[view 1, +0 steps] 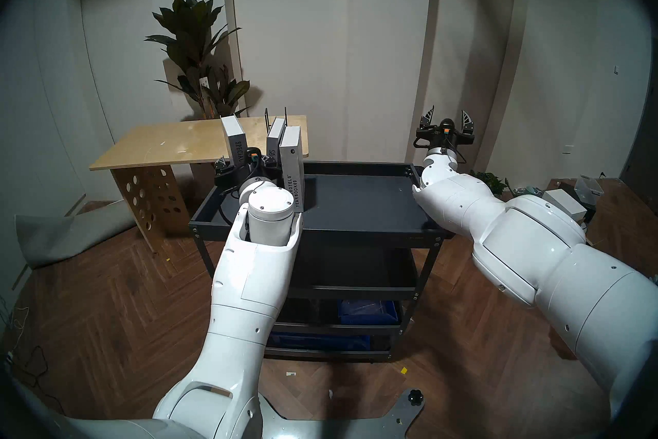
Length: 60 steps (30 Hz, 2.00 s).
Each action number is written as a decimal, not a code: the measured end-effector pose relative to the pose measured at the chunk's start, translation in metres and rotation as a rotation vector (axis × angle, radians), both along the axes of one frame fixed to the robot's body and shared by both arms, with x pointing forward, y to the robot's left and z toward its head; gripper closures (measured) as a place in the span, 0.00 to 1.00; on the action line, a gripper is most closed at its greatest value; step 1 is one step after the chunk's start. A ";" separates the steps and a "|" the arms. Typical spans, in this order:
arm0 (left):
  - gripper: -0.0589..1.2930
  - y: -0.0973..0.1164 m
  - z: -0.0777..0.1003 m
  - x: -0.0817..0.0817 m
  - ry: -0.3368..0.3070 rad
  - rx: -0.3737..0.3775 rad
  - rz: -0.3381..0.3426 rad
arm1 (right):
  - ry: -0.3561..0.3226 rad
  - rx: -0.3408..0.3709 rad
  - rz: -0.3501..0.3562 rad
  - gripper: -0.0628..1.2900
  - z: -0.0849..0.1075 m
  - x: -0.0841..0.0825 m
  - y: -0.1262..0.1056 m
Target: Sort the books onto the shelf by size, largest to the left
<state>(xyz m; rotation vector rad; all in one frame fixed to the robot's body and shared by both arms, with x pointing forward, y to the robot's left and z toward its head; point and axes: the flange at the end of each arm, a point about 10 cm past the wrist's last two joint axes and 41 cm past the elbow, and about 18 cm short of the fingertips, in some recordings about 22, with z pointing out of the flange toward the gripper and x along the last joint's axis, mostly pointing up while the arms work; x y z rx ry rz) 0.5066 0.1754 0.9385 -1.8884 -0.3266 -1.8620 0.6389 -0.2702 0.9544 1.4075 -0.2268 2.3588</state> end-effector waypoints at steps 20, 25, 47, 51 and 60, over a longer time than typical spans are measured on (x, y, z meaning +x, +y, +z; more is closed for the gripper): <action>0.66 0.008 0.003 0.034 -0.010 -0.003 0.075 | -0.054 0.001 0.094 0.06 -0.006 -0.005 0.007; 0.67 0.015 0.007 0.034 -0.037 -0.016 0.073 | -0.062 0.006 0.115 0.06 -0.008 -0.006 0.008; 0.67 0.053 -0.009 0.006 -0.069 0.015 -0.091 | -0.080 0.024 0.212 0.06 -0.013 -0.013 0.025; 0.67 0.061 -0.010 0.000 -0.071 0.029 -0.128 | -0.075 0.027 0.227 0.06 -0.014 -0.014 0.029; 0.67 0.079 -0.009 -0.008 -0.079 0.021 -0.217 | -0.047 0.042 0.248 0.06 -0.018 -0.020 0.036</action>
